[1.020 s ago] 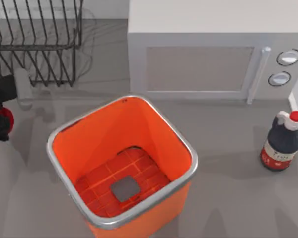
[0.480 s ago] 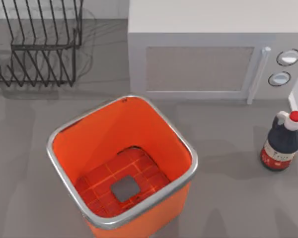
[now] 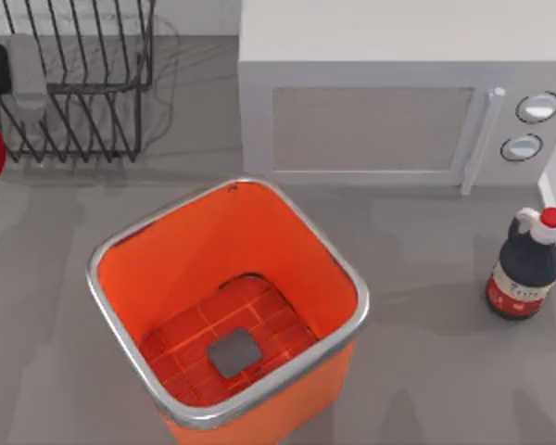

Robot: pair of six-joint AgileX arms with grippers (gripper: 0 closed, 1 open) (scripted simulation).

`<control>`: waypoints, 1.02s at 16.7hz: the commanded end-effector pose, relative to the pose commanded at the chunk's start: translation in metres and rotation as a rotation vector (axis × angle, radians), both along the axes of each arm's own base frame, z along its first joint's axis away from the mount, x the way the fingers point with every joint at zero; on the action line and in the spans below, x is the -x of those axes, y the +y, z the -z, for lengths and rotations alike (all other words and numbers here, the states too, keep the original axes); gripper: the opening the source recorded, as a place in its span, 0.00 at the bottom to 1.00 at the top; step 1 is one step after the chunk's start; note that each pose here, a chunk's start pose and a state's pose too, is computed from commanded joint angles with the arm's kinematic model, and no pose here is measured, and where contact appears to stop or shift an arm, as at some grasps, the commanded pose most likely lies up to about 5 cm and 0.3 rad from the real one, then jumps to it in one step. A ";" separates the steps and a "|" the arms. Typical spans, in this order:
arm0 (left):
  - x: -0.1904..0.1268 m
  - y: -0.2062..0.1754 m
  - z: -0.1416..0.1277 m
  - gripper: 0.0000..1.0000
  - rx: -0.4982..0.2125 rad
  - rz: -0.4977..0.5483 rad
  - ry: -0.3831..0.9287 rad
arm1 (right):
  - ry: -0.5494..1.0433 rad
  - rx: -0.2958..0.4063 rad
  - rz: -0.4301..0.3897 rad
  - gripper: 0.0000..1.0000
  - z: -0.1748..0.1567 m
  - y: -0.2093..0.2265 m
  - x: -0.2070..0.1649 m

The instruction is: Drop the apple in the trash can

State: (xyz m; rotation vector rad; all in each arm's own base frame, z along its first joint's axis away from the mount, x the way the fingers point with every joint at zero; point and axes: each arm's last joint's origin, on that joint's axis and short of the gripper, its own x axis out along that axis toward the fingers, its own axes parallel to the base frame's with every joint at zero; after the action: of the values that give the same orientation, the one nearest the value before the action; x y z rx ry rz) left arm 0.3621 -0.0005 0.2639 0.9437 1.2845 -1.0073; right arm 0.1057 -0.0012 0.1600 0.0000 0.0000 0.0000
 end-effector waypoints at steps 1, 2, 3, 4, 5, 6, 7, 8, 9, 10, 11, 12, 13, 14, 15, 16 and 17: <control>0.002 -0.015 -0.001 0.00 -0.008 0.015 0.001 | 0.000 0.000 0.000 1.00 0.000 0.000 0.000; 0.005 -0.033 -0.002 0.00 -0.018 0.036 0.002 | 0.000 0.000 0.000 1.00 0.000 0.000 0.000; 0.010 -0.055 -0.002 0.00 -0.029 0.063 0.004 | 0.000 0.000 0.000 1.00 0.000 0.000 0.000; 0.017 -0.079 -0.002 0.00 -0.041 0.096 0.007 | 0.000 0.000 0.000 1.00 0.000 0.000 0.000; 0.026 -0.105 -0.002 0.00 -0.055 0.134 0.009 | 0.000 0.000 0.000 1.00 0.000 0.000 0.000; 0.039 -0.131 -0.001 0.00 -0.069 0.175 0.011 | 0.000 0.000 0.000 1.00 0.000 0.000 0.000; 0.053 -0.156 -0.001 0.00 -0.084 0.214 0.010 | 0.000 0.000 0.000 1.00 0.000 0.000 0.000; 0.068 -0.178 -0.001 0.00 -0.098 0.250 0.006 | 0.000 0.000 0.000 1.00 0.000 0.000 0.000; 0.083 -0.196 -0.002 0.00 -0.111 0.281 -0.002 | 0.000 0.000 0.000 1.00 0.000 0.000 0.000; 0.098 -0.211 -0.002 0.00 -0.121 0.303 -0.012 | 0.000 0.000 0.000 1.00 0.000 0.000 0.000; 0.110 -0.223 -0.004 0.00 -0.129 0.318 -0.025 | 0.000 0.000 0.000 1.00 0.000 0.000 0.000; 0.121 -0.231 -0.005 0.00 -0.135 0.327 -0.037 | 0.000 0.000 0.000 1.00 0.000 0.000 0.000; 0.129 -0.236 -0.006 0.00 -0.139 0.332 -0.048 | 0.000 0.000 0.000 1.00 0.000 0.000 0.000; 0.134 -0.240 -0.007 0.00 -0.140 0.334 -0.056 | 0.000 0.000 0.000 1.00 0.000 0.000 0.000; 0.137 -0.241 -0.007 0.00 -0.141 0.334 -0.061 | 0.000 0.000 0.000 1.00 0.000 0.000 0.000; 0.137 -0.241 -0.007 0.00 -0.141 0.334 -0.061 | 0.000 0.000 0.000 1.00 0.000 0.000 0.000; 0.137 -0.241 -0.007 0.00 -0.141 0.334 -0.061 | 0.000 0.000 0.000 1.00 0.000 0.000 0.000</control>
State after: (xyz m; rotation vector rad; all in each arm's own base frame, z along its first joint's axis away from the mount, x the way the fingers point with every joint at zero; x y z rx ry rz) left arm 0.2254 -0.2418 0.2710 1.3189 1.1812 -1.1438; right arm 0.1057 -0.0012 0.1600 0.0000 0.0000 0.0000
